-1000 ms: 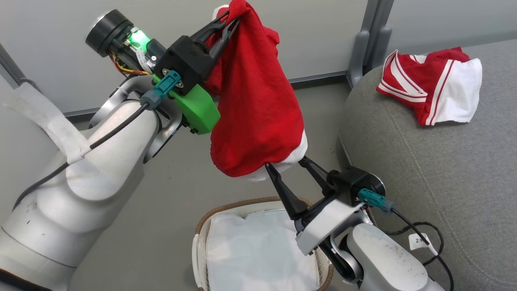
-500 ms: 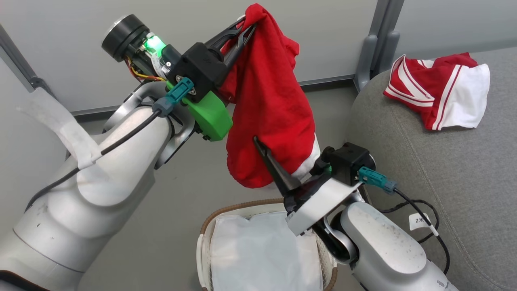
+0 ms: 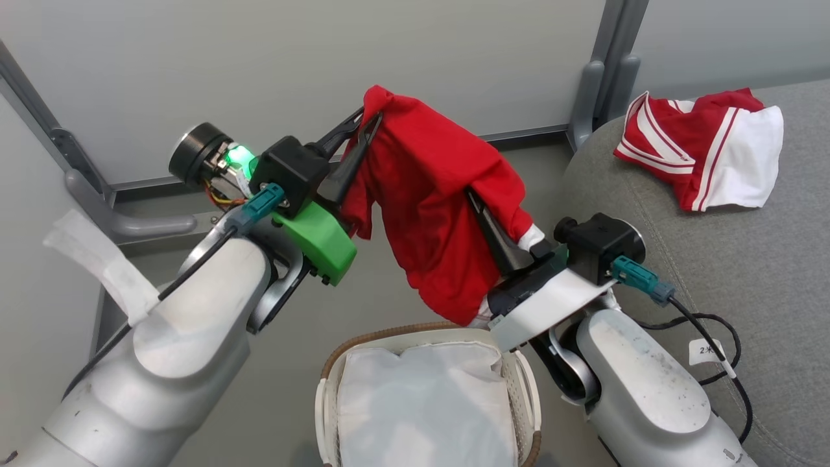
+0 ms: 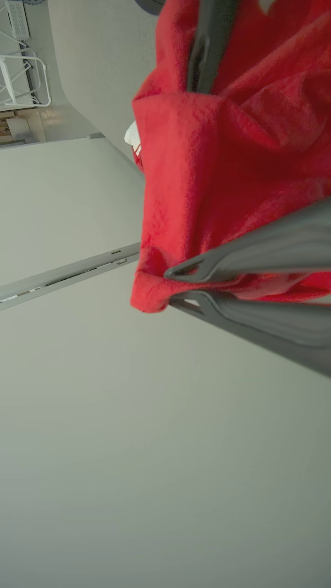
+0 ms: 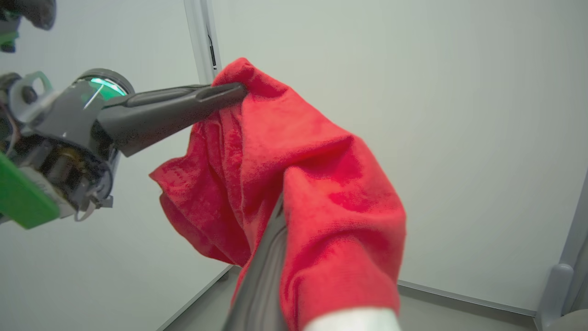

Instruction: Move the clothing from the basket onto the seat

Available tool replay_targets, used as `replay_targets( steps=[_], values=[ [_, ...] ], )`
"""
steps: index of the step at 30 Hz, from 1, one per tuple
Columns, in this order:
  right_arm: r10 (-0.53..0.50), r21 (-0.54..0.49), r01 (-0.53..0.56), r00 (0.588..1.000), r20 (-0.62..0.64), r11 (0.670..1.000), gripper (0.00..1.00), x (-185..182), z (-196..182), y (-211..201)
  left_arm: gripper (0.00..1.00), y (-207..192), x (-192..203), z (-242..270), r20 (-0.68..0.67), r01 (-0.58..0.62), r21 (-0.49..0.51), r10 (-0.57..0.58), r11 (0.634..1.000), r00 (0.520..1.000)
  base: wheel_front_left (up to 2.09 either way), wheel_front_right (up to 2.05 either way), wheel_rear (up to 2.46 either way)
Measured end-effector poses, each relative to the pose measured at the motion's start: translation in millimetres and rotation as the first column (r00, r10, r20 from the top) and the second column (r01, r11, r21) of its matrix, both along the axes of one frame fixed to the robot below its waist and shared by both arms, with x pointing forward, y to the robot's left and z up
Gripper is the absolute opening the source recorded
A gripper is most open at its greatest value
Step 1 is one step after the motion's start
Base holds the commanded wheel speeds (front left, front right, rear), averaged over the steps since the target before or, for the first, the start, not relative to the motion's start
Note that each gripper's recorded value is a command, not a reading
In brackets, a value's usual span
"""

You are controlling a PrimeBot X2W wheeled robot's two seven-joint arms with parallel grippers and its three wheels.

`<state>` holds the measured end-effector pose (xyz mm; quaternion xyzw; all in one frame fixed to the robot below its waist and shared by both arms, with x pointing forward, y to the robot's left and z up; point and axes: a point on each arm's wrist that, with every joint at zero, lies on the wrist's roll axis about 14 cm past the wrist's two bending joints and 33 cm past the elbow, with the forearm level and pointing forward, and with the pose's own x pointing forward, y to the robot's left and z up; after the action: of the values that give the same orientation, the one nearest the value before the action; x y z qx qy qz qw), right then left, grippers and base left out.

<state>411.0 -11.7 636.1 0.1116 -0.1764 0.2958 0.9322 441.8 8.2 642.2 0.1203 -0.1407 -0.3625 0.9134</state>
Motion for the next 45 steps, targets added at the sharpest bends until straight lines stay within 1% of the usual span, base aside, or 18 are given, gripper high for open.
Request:
replay_targets(
  steps=[5,11,16,22,31,38,41,45],
  values=[
    [-0.054,-0.015,0.055,0.998,0.028,0.998,0.0,7,4,-14,1.0,6,-3,-30,-0.077,-0.023,-0.055,0.018,0.998,0.997,0.0,0.0,0.0],
    [-0.104,-0.04,0.106,0.994,0.042,0.994,0.0,15,3,-27,1.0,-3,-15,-67,-0.172,-0.013,-0.097,-0.004,0.995,0.985,0.0,0.0,0.0],
    [-0.143,-0.059,0.145,0.989,0.037,0.988,0.0,21,-4,-38,1.0,-7,-27,-98,-0.264,-0.027,-0.135,-0.01,0.99,0.964,0.0,0.0,0.0],
    [-0.181,-0.071,0.181,0.983,0.011,0.981,0.0,25,-16,-49,1.0,-12,-43,-133,-0.366,-0.044,-0.146,-0.012,0.988,0.931,0.0,0.0,0.0],
    [-0.242,-0.091,0.24,0.97,-0.009,0.967,0.0,30,-27,-68,1.0,-23,-52,-145,-0.398,-0.036,-0.17,-0.035,0.985,0.917,0.0,0.0,0.0],
    [-0.339,-0.109,0.335,0.941,-0.017,0.936,0.0,28,-36,-105,1.0,-43,-55,-148,-0.401,0.02,-0.181,-0.092,0.983,0.912,0.0,0.0,0.0],
    [-0.388,-0.12,0.383,0.921,-0.029,0.916,0.0,24,-42,-126,1.0,-54,-55,-151,-0.404,0.055,-0.184,-0.126,0.981,0.906,0.0,0.0,0.0],
    [-0.46,-0.139,0.45,0.887,-0.042,0.882,0.0,18,-50,-155,1.0,-74,-57,-155,-0.406,0.116,-0.18,-0.181,0.977,0.896,0.0,0.0,0.0]
  ],
)
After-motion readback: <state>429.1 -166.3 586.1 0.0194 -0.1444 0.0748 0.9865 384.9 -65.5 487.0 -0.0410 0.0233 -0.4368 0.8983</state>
